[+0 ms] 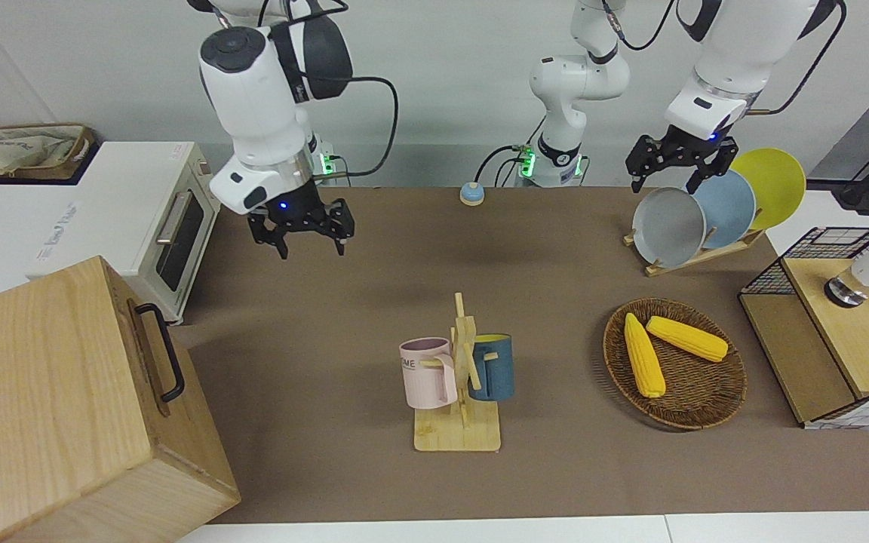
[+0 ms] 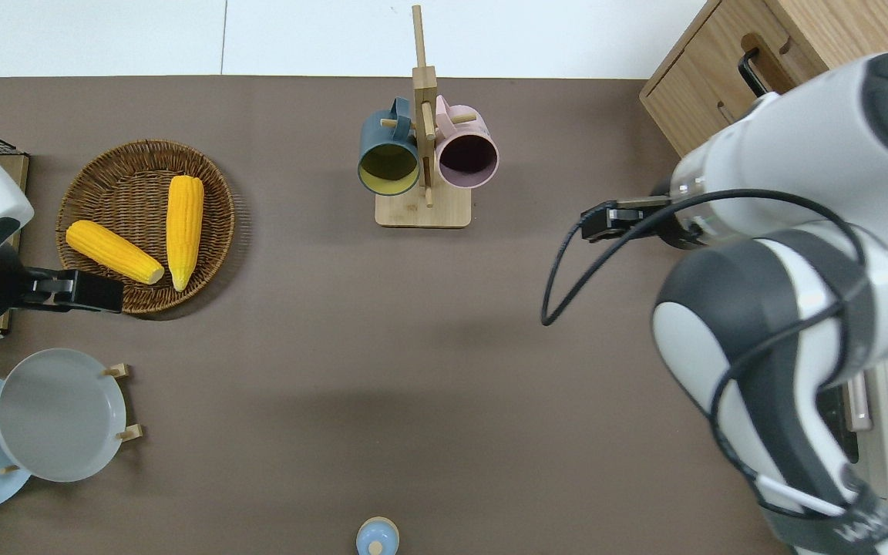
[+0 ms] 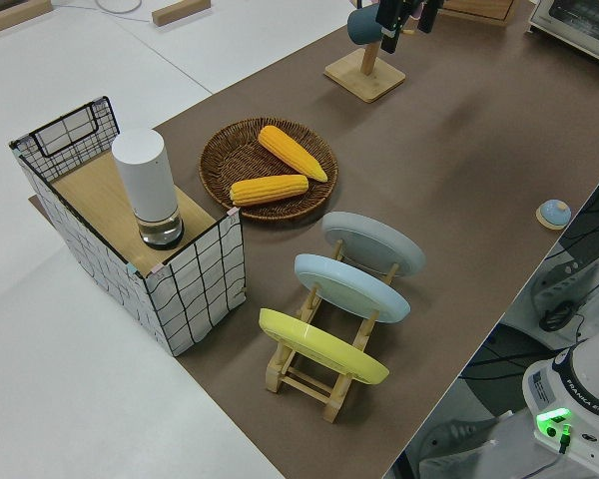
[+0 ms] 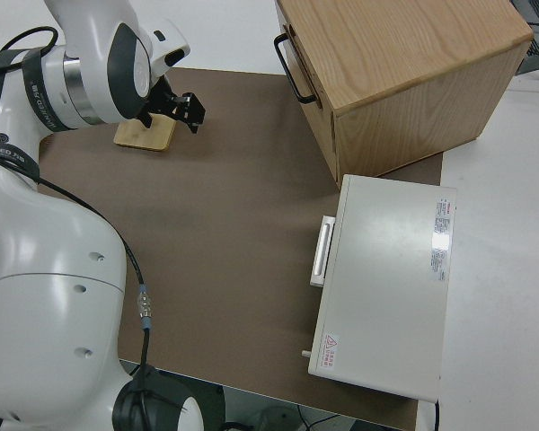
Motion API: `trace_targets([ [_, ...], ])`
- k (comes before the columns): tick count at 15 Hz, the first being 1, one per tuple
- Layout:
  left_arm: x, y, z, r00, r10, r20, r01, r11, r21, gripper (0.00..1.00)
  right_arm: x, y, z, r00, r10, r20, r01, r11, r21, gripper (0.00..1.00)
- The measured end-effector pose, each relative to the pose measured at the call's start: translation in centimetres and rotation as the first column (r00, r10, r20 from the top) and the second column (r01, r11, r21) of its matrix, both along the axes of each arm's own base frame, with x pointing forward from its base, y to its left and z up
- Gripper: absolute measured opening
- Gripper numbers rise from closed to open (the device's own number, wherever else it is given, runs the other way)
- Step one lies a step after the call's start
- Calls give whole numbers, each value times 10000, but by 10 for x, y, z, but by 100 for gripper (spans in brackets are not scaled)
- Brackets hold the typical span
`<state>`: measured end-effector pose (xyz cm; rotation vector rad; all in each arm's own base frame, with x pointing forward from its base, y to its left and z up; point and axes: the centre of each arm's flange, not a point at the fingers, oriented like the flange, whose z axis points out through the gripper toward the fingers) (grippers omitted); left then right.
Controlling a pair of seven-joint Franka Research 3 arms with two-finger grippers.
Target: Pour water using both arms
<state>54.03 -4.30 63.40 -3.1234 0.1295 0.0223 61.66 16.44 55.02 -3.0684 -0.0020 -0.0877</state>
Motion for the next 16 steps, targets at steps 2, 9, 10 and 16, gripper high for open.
trace_targets([
  [2, 0, 0, 0, 10000, -2, 0, 2, 10000, 0, 100, 9, 21, -23, 9998, 201, 55, -202, 9998, 91, 100],
  [9, 1, 11, 0, 10000, 20, 7, -20, 10000, 14, 100, 14, 74, -62, 9988, 418, 240, -419, 9991, 51, 100],
  [10, 1, 16, 0, 10000, -35, 8, 35, 10000, 42, 100, 13, 78, -62, 9985, 463, 296, -465, 9989, 71, 100],
  [16, 0, 88, 1, 9987, -513, 24, 512, 9986, 122, 100, 22, 114, -86, 9852, 1106, 1311, -1103, 9939, -94, 100],
])
